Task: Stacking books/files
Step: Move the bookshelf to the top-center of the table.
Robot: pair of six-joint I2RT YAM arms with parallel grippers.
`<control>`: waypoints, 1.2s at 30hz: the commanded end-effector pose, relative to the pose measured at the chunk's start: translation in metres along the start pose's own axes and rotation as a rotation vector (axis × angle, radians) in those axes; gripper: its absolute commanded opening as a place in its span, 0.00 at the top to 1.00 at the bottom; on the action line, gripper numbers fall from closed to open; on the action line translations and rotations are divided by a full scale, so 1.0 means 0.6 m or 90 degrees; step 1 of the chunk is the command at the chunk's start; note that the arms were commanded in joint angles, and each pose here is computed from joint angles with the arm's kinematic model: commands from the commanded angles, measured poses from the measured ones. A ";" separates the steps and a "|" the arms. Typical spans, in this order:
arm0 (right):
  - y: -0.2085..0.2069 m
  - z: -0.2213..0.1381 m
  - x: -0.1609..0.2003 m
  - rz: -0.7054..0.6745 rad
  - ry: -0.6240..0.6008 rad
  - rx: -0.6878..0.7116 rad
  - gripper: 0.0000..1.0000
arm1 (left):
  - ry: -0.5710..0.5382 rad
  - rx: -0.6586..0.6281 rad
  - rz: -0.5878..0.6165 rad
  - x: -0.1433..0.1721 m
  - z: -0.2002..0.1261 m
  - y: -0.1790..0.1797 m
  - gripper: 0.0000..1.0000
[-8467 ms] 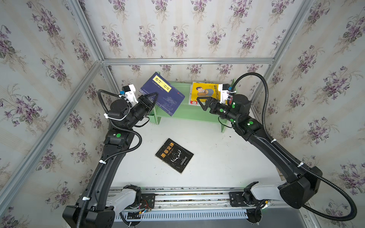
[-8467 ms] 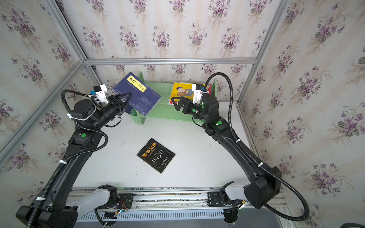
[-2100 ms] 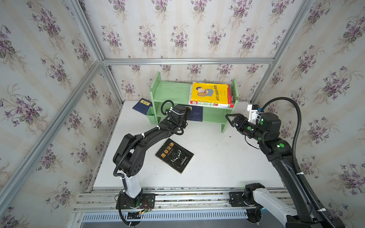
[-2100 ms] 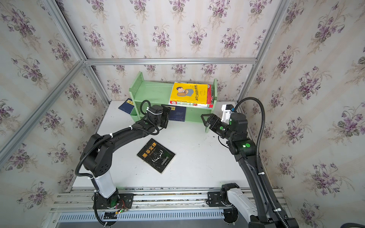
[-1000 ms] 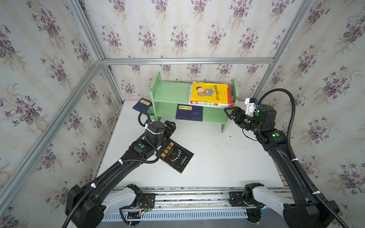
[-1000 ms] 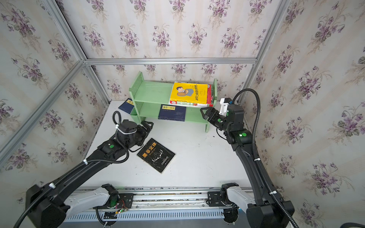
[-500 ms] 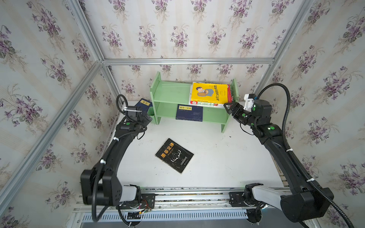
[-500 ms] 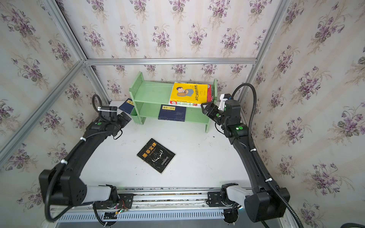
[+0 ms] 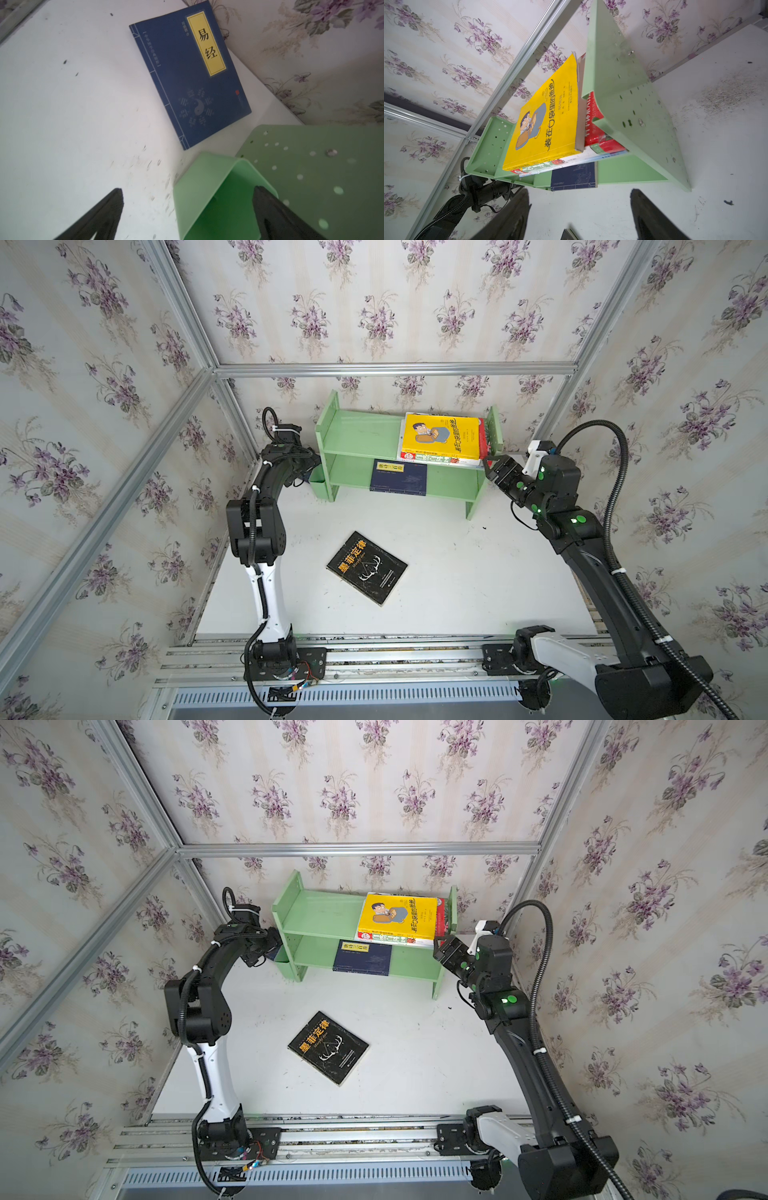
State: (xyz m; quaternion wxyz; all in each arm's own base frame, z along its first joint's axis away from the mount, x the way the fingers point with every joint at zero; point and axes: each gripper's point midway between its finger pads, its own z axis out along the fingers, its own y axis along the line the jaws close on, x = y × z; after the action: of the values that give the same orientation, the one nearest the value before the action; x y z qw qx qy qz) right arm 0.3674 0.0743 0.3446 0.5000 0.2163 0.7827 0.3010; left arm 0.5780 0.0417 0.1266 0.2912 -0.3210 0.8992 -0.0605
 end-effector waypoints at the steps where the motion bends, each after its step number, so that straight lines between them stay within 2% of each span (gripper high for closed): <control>1: -0.003 -0.002 -0.014 0.004 -0.037 0.021 0.21 | 0.013 0.000 -0.036 -0.009 0.026 0.004 0.01; 8: 0.006 0.016 -0.008 0.000 -0.041 0.043 0.21 | 0.005 -0.031 -0.126 -0.023 0.087 0.036 0.01; 13: 0.017 0.026 -0.004 -0.007 -0.039 0.052 0.21 | 0.001 -0.054 -0.161 -0.021 0.117 0.050 0.01; 20: 0.018 0.019 -0.001 0.000 -0.051 0.068 0.21 | 0.033 -0.101 -0.221 0.018 0.150 0.078 0.01; 23: 0.016 0.010 -0.002 0.001 -0.057 0.076 0.21 | 0.047 -0.127 -0.224 0.036 0.153 0.088 0.06; 26: 0.011 0.003 -0.001 0.002 -0.060 0.082 0.21 | 0.054 -0.145 -0.232 0.042 0.146 0.097 0.06; 28: 0.008 -0.002 -0.001 0.002 -0.063 0.084 0.21 | 0.075 -0.159 -0.235 0.055 0.144 0.107 0.08; 32: 0.004 -0.008 0.002 -0.002 -0.064 0.085 0.21 | 0.110 -0.187 -0.218 0.082 0.126 0.122 0.07; 34: 0.000 -0.006 0.008 -0.005 -0.056 0.088 0.21 | 0.124 -0.167 -0.200 0.086 0.119 0.113 0.06; 36: -0.004 -0.001 0.015 -0.009 -0.047 0.091 0.21 | 0.137 -0.105 -0.174 0.084 0.119 0.078 0.06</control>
State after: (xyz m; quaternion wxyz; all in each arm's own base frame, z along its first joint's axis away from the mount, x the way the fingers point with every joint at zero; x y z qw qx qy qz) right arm 0.3631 0.0784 0.3398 0.5141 0.2584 0.7826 0.2378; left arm 0.5666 0.0753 0.0295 0.1839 -0.4930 0.8500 -0.0260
